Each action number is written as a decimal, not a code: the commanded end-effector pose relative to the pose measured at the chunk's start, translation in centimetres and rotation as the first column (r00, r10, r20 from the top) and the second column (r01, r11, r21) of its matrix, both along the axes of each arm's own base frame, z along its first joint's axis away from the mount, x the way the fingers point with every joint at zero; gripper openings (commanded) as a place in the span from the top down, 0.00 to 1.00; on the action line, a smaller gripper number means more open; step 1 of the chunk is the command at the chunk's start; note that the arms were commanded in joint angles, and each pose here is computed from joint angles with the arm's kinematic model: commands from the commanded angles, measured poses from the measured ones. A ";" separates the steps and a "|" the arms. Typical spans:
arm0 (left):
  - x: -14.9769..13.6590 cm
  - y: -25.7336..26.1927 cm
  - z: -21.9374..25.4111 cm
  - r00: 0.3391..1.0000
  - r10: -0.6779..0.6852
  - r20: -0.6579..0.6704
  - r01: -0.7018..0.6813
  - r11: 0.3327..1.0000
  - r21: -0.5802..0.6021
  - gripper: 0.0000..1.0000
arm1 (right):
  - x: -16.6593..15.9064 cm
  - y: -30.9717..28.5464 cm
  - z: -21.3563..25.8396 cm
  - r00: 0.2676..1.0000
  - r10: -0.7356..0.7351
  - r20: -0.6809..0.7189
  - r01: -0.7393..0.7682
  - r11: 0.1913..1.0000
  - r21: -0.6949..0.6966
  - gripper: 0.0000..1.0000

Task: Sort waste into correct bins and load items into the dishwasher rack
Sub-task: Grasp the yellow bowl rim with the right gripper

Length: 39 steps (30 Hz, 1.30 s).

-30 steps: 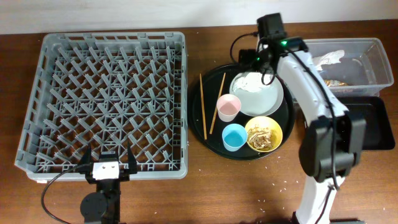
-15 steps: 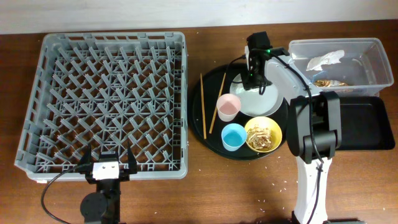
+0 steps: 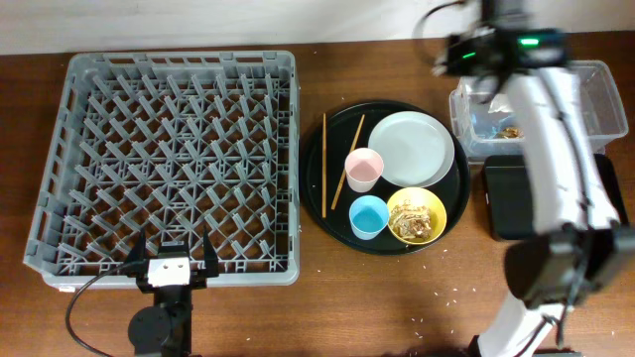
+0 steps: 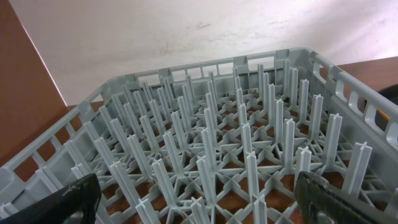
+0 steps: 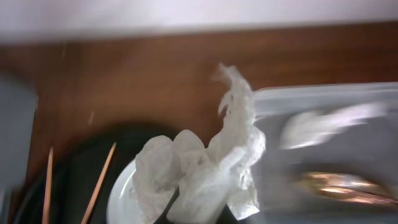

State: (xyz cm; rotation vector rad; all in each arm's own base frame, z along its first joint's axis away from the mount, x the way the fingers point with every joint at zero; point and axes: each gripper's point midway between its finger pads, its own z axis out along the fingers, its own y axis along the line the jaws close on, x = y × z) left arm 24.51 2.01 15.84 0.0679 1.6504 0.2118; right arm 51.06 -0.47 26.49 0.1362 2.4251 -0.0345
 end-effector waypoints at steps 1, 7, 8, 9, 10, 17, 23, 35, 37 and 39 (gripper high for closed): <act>0.0 -0.1 -0.3 1.000 -0.007 -0.007 0.007 1.000 0.011 0.01 | 0.2 -6.7 -3.7 0.986 -0.151 -0.078 0.151 0.989 -0.005 0.96; 0.0 -0.1 -0.3 1.000 -0.007 -0.006 0.007 1.000 0.011 0.01 | 0.7 -10.6 -9.9 0.959 -0.204 -0.195 0.214 0.976 0.030 0.04; 0.0 -0.1 -0.3 1.000 -0.007 -0.007 0.007 1.000 0.011 0.01 | 0.7 -10.3 -9.9 0.961 -0.191 -0.198 0.204 0.978 0.048 0.03; 0.0 -0.1 -0.3 1.000 -0.007 -0.006 0.007 1.000 0.011 0.01 | 0.7 -9.9 -9.6 0.965 -0.179 -0.194 0.195 0.979 0.064 0.03; 0.0 -0.1 -0.3 1.000 -0.007 -0.007 0.007 1.000 0.011 0.01 | 0.6 -9.3 -8.9 0.970 -0.156 -0.184 0.176 0.980 0.095 0.03; 0.0 -0.1 -0.3 1.000 -0.007 -0.006 0.007 1.000 0.011 0.01 | -5.3 -1.9 -1.6 0.982 0.070 -0.175 0.004 0.921 0.389 0.25; 0.0 -0.1 -0.3 1.000 -0.007 -0.007 0.007 1.000 0.011 0.01 | -11.5 4.7 -6.1 0.869 0.190 -0.456 0.018 0.910 0.414 0.39; 0.0 -0.1 -0.3 1.000 -0.007 -0.007 0.007 1.000 0.012 0.01 | -16.3 10.4 -19.5 0.746 0.153 -0.648 0.072 0.949 0.308 0.63; 0.0 -0.1 -0.3 1.000 -0.007 -0.006 0.007 1.000 0.011 0.01 | -16.8 10.8 -20.7 0.741 0.154 -0.653 0.073 0.949 0.307 0.63; 0.0 -0.1 -0.3 1.000 -0.007 -0.006 0.007 1.000 0.011 0.01 | -17.1 11.2 -21.2 0.738 0.152 -0.658 0.077 0.949 0.305 0.63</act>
